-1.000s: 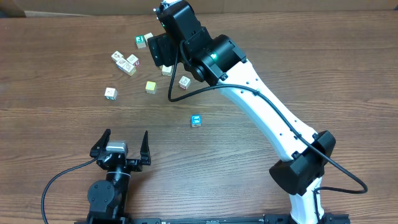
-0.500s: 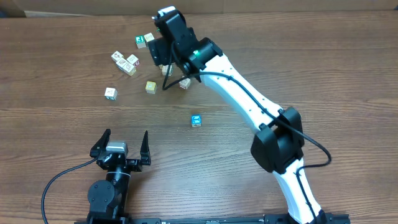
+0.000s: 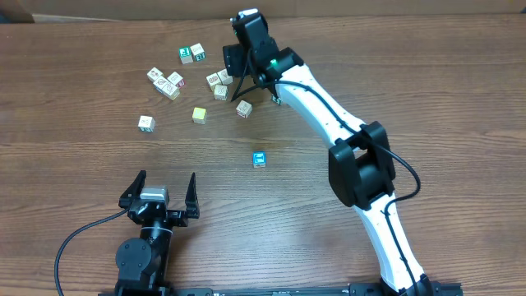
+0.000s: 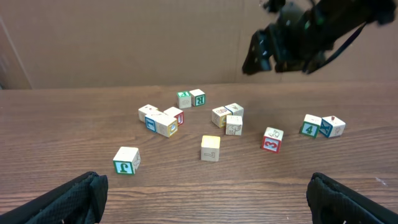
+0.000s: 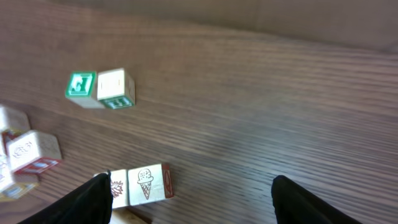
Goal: Form a tower
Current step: 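Lower the right gripper and grasp the ice-cream-picture block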
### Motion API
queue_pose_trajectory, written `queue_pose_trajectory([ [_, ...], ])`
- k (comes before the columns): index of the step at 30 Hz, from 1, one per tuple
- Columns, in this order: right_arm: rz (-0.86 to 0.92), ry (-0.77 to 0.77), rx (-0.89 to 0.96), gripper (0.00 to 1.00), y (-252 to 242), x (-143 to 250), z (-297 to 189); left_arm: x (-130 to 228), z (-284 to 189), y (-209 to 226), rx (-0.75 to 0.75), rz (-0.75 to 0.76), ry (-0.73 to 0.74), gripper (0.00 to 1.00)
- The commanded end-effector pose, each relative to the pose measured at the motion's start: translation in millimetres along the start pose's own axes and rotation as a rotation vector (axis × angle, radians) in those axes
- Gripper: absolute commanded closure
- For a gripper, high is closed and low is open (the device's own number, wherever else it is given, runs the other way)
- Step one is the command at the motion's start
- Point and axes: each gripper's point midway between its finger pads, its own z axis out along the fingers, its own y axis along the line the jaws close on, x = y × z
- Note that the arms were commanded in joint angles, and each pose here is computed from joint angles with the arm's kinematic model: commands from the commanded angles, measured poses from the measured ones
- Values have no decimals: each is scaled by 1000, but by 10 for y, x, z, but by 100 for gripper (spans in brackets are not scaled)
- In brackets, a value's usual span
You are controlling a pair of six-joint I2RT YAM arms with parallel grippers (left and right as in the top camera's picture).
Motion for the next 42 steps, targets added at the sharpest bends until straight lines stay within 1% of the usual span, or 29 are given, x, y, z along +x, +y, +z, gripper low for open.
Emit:
queue_pose_trajectory([
  [1,-8,34,-14,20,90,233,222,-14,-4,-3,5,15,-10,1],
  [5,-33,64,-69,20,243,402,345,-14,-4,-4,5,15,-10,0],
  [13,-79,90,-86,19,402,593,428,-14,-4,-3,5,15,-10,1],
  [20,-81,37,-66,19,351,464,447,-12,-4,-4,5,15,-10,0],
  [31,-67,30,-57,20,270,443,482,-12,-4,-4,5,15,-10,0],
  [38,-49,-2,-55,20,195,358,517,-14,-4,-4,5,15,-10,0],
  [42,-49,9,-51,20,169,401,548,-12,-4,-4,5,15,-10,1],
])
